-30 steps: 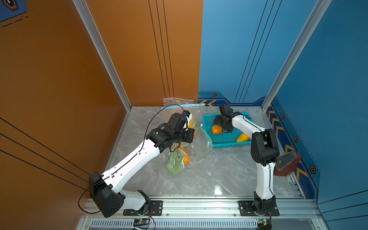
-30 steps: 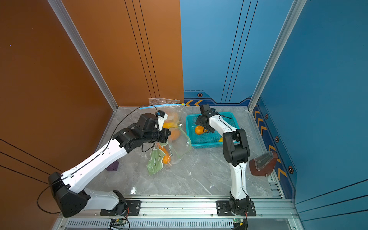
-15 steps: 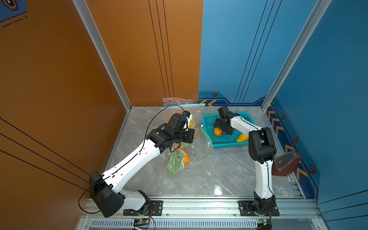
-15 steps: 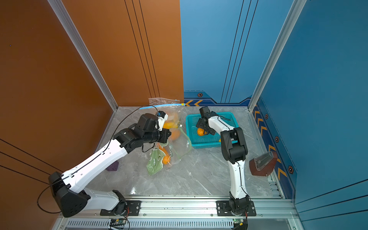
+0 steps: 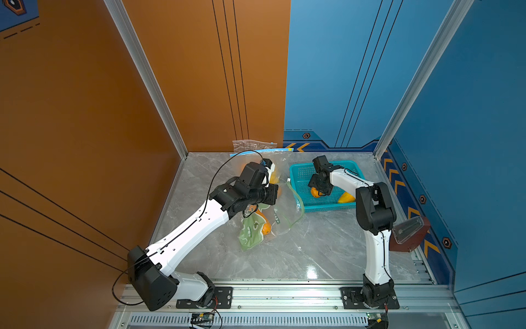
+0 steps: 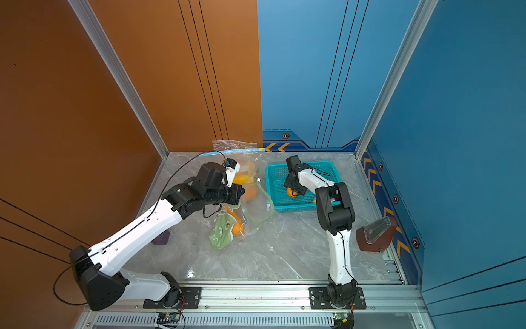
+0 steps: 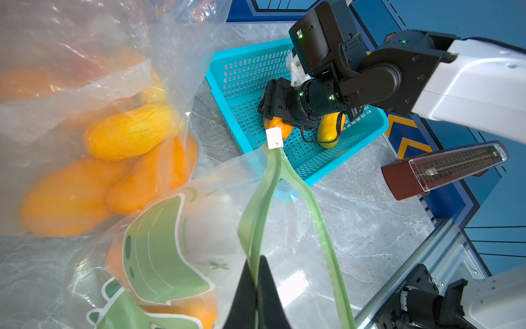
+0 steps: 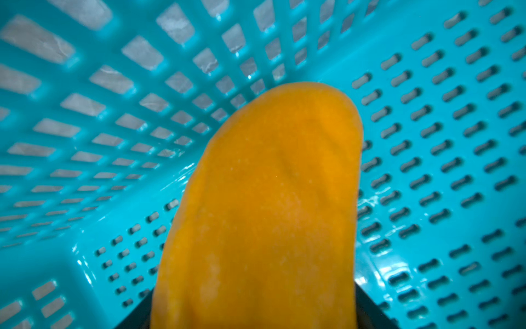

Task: Place the mango in a zip-top bag and seal the zipper
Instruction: Pick up the mango from the basket, then place the mango in the zipper food storage bag.

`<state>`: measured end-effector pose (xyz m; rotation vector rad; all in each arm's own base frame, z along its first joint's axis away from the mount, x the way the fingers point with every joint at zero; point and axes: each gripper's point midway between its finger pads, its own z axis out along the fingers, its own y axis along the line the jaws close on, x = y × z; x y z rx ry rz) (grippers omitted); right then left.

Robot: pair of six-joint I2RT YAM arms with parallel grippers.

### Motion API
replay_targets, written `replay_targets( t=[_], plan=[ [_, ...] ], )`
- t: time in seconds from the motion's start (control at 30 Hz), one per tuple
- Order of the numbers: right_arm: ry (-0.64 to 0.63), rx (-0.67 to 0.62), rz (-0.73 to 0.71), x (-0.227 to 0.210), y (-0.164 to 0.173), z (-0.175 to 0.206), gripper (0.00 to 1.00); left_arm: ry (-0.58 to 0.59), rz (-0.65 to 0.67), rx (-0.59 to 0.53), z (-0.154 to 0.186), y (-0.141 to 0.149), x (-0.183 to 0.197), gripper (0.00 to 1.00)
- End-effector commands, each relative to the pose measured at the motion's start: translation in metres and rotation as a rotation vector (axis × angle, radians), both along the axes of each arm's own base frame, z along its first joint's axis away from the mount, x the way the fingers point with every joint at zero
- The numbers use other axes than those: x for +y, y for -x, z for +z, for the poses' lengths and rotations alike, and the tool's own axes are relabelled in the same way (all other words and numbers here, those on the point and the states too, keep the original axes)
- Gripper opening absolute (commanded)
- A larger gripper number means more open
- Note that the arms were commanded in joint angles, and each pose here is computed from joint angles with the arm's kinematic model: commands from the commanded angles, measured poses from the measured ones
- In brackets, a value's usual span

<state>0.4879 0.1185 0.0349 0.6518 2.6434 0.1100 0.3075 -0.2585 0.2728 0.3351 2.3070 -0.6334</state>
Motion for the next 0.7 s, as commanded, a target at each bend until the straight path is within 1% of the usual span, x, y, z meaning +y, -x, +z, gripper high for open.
replay_targets(
  t=[0.0, 0.17, 0.27, 0.37, 0.5, 0.67],
  plan=[
    [-0.037, -0.094, 0.002, 0.0, 0.0, 0.04, 0.58, 0.019, 0.004, 0.006, -0.002, -0.002, 0.001, 0.0],
    [-0.071, -0.225, 0.038, 0.003, 0.008, 0.081, 0.41, 0.023, 0.005, 0.003, 0.0, -0.001, 0.001, 0.0],
    [-0.102, -0.326, 0.072, 0.008, 0.015, 0.111, 0.36, 0.024, 0.008, 0.0, 0.001, -0.001, 0.001, 0.0],
    [-0.128, -0.431, 0.112, 0.016, 0.023, 0.143, 0.34, 0.027, 0.011, 0.003, 0.0, -0.002, 0.001, 0.0],
    [-0.129, -0.584, 0.174, 0.027, 0.037, 0.19, 0.34, 0.036, 0.018, 0.003, 0.001, -0.003, -0.001, 0.0],
    [-0.13, -0.76, 0.245, 0.044, 0.062, 0.233, 0.35, 0.047, 0.028, -0.001, 0.004, -0.005, -0.001, 0.0]
  ],
)
